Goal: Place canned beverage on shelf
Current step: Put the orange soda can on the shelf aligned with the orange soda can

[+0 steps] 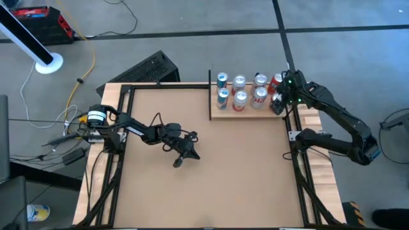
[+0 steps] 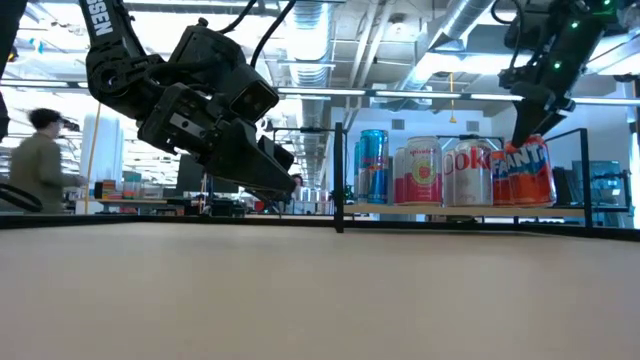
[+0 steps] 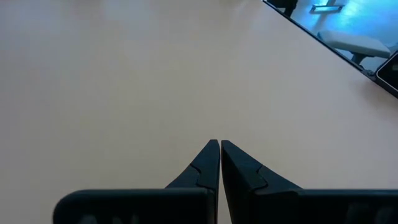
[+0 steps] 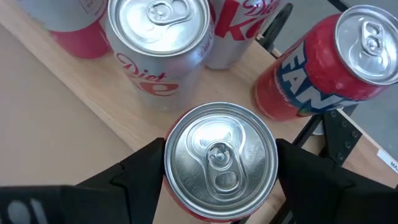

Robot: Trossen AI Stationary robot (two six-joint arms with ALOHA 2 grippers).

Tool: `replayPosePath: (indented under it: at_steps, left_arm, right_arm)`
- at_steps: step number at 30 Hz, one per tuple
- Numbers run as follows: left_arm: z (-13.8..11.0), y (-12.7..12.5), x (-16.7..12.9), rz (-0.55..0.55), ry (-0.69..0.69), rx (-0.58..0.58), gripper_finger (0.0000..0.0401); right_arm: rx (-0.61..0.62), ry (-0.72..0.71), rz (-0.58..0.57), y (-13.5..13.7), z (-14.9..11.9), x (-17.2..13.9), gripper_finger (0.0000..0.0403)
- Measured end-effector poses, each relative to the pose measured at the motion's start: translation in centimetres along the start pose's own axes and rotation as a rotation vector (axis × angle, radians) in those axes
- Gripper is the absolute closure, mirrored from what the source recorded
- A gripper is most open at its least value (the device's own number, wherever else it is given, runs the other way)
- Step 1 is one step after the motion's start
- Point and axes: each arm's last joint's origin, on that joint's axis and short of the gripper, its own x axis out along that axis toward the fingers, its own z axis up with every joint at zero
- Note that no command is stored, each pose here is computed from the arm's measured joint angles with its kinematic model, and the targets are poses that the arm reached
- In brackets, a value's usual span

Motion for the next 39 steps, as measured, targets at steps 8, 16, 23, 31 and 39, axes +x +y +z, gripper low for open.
replayPosePath:
  at_steps: [8, 16, 23, 31, 39]
  left_arm:
    - [0.0, 0.0, 0.0, 0.000, -0.001, -0.003, 0.0401]
    - [0.0, 0.0, 0.0, 0.000, -0.001, -0.003, 0.0401]
    - [0.0, 0.0, 0.0, 0.000, -0.002, -0.003, 0.0401]
    - [0.0, 0.0, 0.0, 0.000, -0.003, -0.002, 0.0401]
    - [0.0, 0.0, 0.0, 0.000, -0.003, -0.006, 0.0401]
  right_arm:
    - [-0.006, -0.001, 0.000, 0.0, 0.0, 0.0, 0.0085]
    - [-0.013, -0.004, -0.015, 0.0, 0.1, 0.0, 0.0049]
    - [-0.026, -0.006, -0.017, 0.0, 0.1, 0.0, 0.0042]
    - [-0.015, -0.064, -0.029, -0.4, 1.2, -1.5, 0.0045]
    - [0.000, -0.114, 0.088, 0.9, 2.6, -4.5, 0.0054]
